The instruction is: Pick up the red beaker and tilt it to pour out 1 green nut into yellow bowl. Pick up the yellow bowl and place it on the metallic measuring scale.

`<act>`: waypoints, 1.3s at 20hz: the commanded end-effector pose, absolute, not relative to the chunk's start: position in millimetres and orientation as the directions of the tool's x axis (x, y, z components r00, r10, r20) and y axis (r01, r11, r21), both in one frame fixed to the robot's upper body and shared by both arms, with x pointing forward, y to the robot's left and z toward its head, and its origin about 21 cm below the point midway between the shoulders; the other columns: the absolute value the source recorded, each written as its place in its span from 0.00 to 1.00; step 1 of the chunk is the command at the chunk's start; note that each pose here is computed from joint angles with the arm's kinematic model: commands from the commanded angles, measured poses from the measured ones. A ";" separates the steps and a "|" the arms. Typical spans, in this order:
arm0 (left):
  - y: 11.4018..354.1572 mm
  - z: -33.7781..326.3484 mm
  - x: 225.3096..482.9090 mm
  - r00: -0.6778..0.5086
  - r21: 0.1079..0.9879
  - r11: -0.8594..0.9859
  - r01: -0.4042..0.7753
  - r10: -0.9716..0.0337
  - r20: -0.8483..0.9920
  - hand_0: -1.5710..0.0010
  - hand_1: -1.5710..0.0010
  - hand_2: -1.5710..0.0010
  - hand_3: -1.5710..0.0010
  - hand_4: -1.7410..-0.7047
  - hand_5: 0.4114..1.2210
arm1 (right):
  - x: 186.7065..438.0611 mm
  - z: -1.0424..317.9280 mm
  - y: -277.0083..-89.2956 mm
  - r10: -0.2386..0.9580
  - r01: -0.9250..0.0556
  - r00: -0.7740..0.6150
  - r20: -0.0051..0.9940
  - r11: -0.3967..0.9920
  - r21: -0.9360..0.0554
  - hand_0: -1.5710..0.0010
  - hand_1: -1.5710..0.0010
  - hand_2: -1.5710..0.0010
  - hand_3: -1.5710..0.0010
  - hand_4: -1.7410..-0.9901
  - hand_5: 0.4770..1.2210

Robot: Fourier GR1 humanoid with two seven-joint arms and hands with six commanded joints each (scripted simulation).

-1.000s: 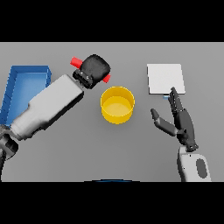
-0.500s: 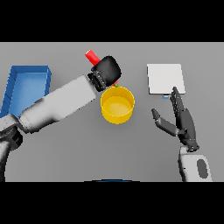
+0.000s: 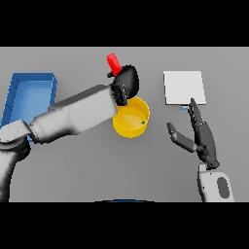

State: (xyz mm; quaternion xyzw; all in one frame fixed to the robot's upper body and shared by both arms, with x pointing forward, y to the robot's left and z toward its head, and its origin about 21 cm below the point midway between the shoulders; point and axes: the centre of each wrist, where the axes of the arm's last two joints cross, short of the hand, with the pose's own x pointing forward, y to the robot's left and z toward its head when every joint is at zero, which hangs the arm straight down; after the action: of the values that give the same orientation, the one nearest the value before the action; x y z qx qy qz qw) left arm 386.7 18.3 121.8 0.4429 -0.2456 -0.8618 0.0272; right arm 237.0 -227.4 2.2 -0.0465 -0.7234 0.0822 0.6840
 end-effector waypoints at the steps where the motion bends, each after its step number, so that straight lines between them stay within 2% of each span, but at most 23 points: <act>1: 18.7 121.9 389.1 -0.596 0.426 -0.886 -0.180 -0.246 -0.764 0.00 0.00 0.00 0.00 0.00 1.00 | 237.0 3.5 -228.3 0.186 -0.038 -0.074 0.980 0.981 -0.190 1.00 1.00 1.00 1.00 0.62 0.16; 8: 11.1 130.2 391.9 -0.552 0.364 -0.901 -0.237 -0.183 -0.813 0.00 0.00 0.00 0.00 0.00 1.00 | 236.5 2.8 -225.0 0.190 -0.034 -0.055 0.980 0.981 -0.192 1.00 1.00 1.00 1.00 0.67 0.14; 9: 13.6 139.3 395.4 -0.546 0.362 -0.902 -0.235 -0.186 -0.817 0.00 0.00 0.00 0.00 0.00 1.00 | 236.5 4.1 -224.8 0.183 -0.039 -0.065 0.981 0.982 -0.185 1.00 1.00 1.00 1.00 0.68 0.15; 11: 13.0 161.3 403.6 -0.510 0.390 -0.888 -0.243 -0.225 -0.830 0.00 0.00 0.00 0.00 0.00 0.92 | 234.5 2.6 -227.5 0.188 -0.039 -0.067 0.980 0.981 -0.191 1.00 1.00 1.00 1.00 0.69 0.15; 12: 16.7 170.2 407.1 -0.492 0.399 -0.882 -0.252 -0.238 -0.837 0.00 0.00 0.00 0.00 0.00 0.94 | 236.7 4.7 -227.3 0.181 -0.041 -0.078 0.980 0.982 -0.185 1.00 1.00 1.00 1.00 0.70 0.16; 13: 17.6 185.5 412.3 -0.472 0.421 -0.866 -0.269 -0.262 -0.842 0.00 0.12 0.12 0.00 0.05 0.95 | 236.7 6.8 -226.0 0.182 -0.044 -0.095 0.979 0.982 -0.186 1.00 1.00 1.00 1.00 0.70 0.17; 14: 18.8 198.5 416.0 -0.450 0.439 -0.849 -0.293 -0.283 -0.847 0.00 0.19 0.20 0.00 0.09 0.96 | 236.1 8.7 -227.8 0.177 -0.043 -0.103 0.979 0.982 -0.182 1.00 1.00 1.00 1.00 0.69 0.18; 15: 22.0 219.7 422.4 -0.395 0.446 -0.841 -0.305 -0.314 -0.863 0.00 0.15 0.16 0.13 0.07 0.97 | 238.5 10.1 -228.2 0.166 -0.047 -0.100 0.981 0.984 -0.171 1.00 1.00 1.00 1.00 0.69 0.19; 16: 24.6 235.7 425.3 -0.384 0.463 -0.827 -0.320 -0.333 -0.861 0.00 0.12 0.13 0.23 0.06 0.97 | 238.1 6.0 -229.4 0.160 -0.055 -0.087 0.983 0.985 -0.165 1.00 1.00 1.00 1.00 0.68 0.19; 17: 30.2 252.4 430.2 -0.367 0.480 -0.814 -0.327 -0.358 -0.858 0.00 0.10 0.10 0.18 0.11 0.98 | 237.1 5.9 -227.5 0.163 -0.061 -0.091 0.982 0.984 -0.169 1.00 1.00 1.00 1.00 0.67 0.20; 19: 40.9 300.5 438.3 -0.271 0.548 -0.783 -0.294 -0.481 -0.834 0.00 0.06 0.07 0.12 0.16 0.99 | 239.2 6.0 -227.6 0.162 -0.061 -0.085 0.983 0.984 -0.168 1.00 1.00 1.00 1.00 0.65 0.21; 21: 59.5 324.0 447.7 -0.228 0.627 -0.739 -0.248 -0.584 -0.779 0.00 0.04 0.04 0.07 0.20 0.99 | 242.4 9.2 -226.4 0.164 -0.069 -0.094 0.982 0.983 -0.170 1.00 1.00 1.00 1.00 0.62 0.22; 22: 79.0 341.9 454.2 -0.200 0.709 -0.677 -0.195 -0.681 -0.705 0.00 0.03 0.03 0.06 0.16 0.99 | 240.8 7.9 -226.6 0.167 -0.075 -0.101 0.981 0.982 -0.175 1.00 1.00 1.00 1.00 0.61 0.22; 23: 114.1 357.5 462.4 -0.132 0.817 -0.564 -0.124 -0.806 -0.577 0.00 0.03 0.03 0.08 0.13 0.99 | 239.5 7.1 -227.2 0.171 -0.075 -0.101 0.980 0.981 -0.179 1.00 1.00 1.00 1.00 0.60 0.23; 25: 158.8 359.9 473.6 -0.070 0.941 -0.335 -0.047 -0.939 -0.338 0.00 0.02 0.02 0.07 0.08 1.00 | 243.7 11.5 -230.0 0.189 -0.081 -0.117 0.975 0.977 -0.199 1.00 1.00 1.00 1.00 0.58 0.23; 26: 181.8 359.2 476.4 -0.033 0.971 -0.237 -0.031 -0.971 -0.238 0.00 0.01 0.01 0.08 0.06 1.00 | 243.5 10.5 -228.1 0.184 -0.088 -0.120 0.975 0.977 -0.195 1.00 1.00 1.00 1.00 0.57 0.24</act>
State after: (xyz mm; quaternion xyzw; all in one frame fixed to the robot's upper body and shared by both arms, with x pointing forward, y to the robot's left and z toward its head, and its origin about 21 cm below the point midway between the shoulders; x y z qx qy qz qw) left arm 476.5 183.1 359.1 0.5538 -0.4511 -0.5577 0.4229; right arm 243.4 -228.1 10.4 -0.0324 -0.7414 0.1027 0.6624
